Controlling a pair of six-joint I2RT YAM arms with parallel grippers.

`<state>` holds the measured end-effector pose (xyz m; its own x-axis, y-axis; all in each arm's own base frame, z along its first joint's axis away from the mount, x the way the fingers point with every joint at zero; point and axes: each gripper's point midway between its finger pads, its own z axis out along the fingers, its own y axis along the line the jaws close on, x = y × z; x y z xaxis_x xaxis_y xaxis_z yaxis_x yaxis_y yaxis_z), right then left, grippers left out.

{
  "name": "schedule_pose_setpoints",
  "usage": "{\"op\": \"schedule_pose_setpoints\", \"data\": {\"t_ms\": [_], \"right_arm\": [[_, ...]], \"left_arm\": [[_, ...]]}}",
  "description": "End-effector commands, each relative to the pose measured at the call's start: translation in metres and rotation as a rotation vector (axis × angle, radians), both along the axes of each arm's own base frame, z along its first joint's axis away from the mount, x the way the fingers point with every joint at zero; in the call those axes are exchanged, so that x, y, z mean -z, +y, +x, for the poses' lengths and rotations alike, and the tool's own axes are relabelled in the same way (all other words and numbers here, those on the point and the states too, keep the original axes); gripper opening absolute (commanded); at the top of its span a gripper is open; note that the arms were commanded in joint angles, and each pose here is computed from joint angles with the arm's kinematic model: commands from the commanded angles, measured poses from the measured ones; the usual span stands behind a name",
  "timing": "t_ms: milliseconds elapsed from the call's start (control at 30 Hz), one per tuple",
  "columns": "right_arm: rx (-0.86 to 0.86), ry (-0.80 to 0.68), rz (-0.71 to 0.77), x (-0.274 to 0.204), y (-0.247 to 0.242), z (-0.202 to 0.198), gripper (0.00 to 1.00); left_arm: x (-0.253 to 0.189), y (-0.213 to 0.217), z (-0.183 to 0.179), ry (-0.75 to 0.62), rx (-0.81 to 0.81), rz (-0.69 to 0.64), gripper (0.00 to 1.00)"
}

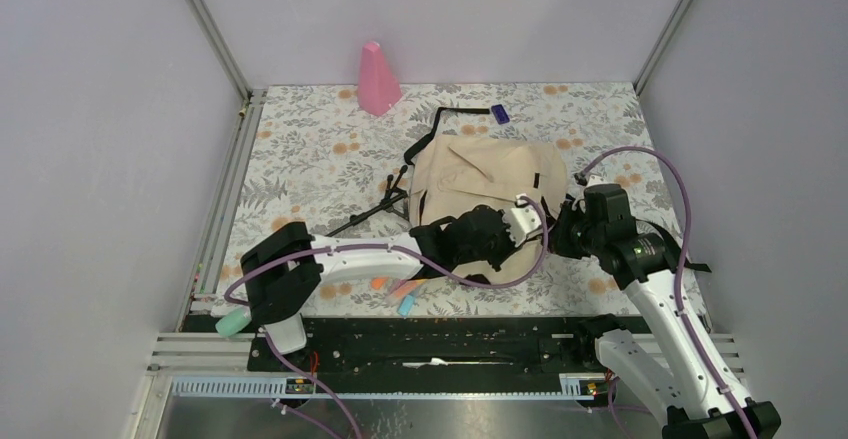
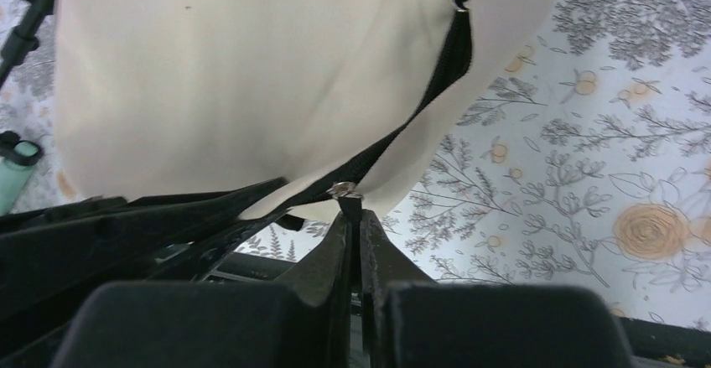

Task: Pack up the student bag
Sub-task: Zip the student bag at the center of the board.

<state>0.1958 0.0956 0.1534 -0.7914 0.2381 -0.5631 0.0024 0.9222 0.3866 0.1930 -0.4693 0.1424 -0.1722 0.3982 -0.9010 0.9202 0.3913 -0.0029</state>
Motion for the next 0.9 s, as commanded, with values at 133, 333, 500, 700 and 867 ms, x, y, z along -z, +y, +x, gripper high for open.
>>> {"op": "schedule_pose_setpoints", "data": {"t_ms": [133, 333, 500, 700, 867], "right_arm": [[0.098, 0.121, -0.150, 0.028, -0.030, 0.003, 0.00], [0.160, 0.094, -0.202, 0.017, -0.049, 0.020, 0.00], [0.207, 0.109, -0.284, 0.016, -0.072, 0.034, 0.00], [0.254, 0.166, -0.405, 0.023, -0.099, 0.052, 0.00], [0.261, 0.191, -0.459, 0.024, -0.110, 0.067, 0.00]], "left_arm": [[-0.014, 0.010, -0.008, -0.028, -0.059, -0.095, 0.00], [0.006, 0.024, -0.012, -0.024, -0.094, -0.047, 0.00], [0.017, 0.029, -0.020, -0.021, -0.087, -0.020, 0.00], [0.022, 0.032, -0.026, -0.015, -0.098, -0.015, 0.00], [0.023, 0.031, -0.034, -0.010, -0.088, -0.028, 0.00]]}}
